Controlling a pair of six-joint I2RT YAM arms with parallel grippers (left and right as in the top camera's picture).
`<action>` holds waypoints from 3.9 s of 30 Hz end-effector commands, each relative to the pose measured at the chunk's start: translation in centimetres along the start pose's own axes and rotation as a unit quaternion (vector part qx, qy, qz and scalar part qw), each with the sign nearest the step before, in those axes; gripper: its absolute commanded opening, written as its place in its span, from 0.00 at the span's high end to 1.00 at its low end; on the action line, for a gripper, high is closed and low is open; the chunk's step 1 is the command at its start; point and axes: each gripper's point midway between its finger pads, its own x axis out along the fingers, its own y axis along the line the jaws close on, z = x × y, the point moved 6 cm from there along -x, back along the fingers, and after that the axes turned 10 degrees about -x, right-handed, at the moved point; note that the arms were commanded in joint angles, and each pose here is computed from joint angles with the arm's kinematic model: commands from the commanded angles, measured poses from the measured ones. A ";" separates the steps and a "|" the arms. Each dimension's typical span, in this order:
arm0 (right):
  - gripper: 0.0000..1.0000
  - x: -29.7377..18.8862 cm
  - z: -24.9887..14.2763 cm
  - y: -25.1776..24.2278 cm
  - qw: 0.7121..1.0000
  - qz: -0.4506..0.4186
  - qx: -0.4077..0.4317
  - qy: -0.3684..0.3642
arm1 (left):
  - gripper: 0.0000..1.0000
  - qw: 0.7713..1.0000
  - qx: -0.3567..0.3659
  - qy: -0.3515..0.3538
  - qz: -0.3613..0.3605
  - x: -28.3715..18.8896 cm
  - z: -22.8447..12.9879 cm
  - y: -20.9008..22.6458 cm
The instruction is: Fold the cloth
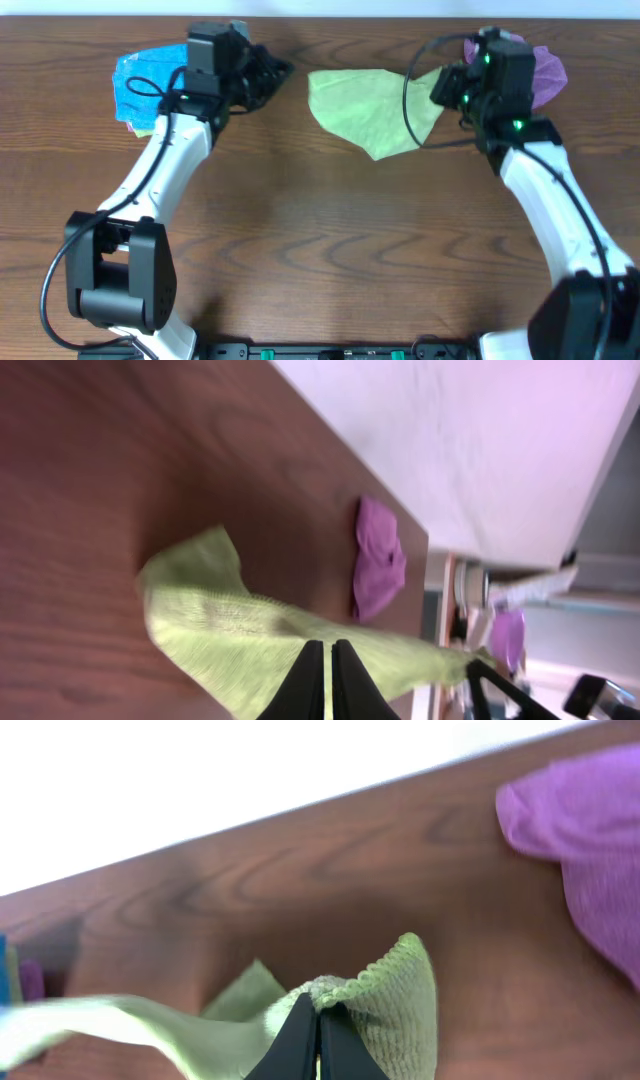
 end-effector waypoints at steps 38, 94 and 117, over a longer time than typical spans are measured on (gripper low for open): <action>0.99 3.3 0.3 3.5 0.994 0.002 -0.093 0.059 | 0.37 0.961 -0.250 0.102 -0.061 17.9 -2.1 1.0; 0.99 -1.9 0.6 6.4 0.989 0.032 -0.124 0.068 | 0.94 0.997 -0.082 0.007 0.000 22.3 -4.5 1.5; 0.99 4.4 4.6 7.2 0.984 0.035 -0.155 -0.079 | 0.94 0.998 0.043 0.013 0.032 11.8 6.2 -5.7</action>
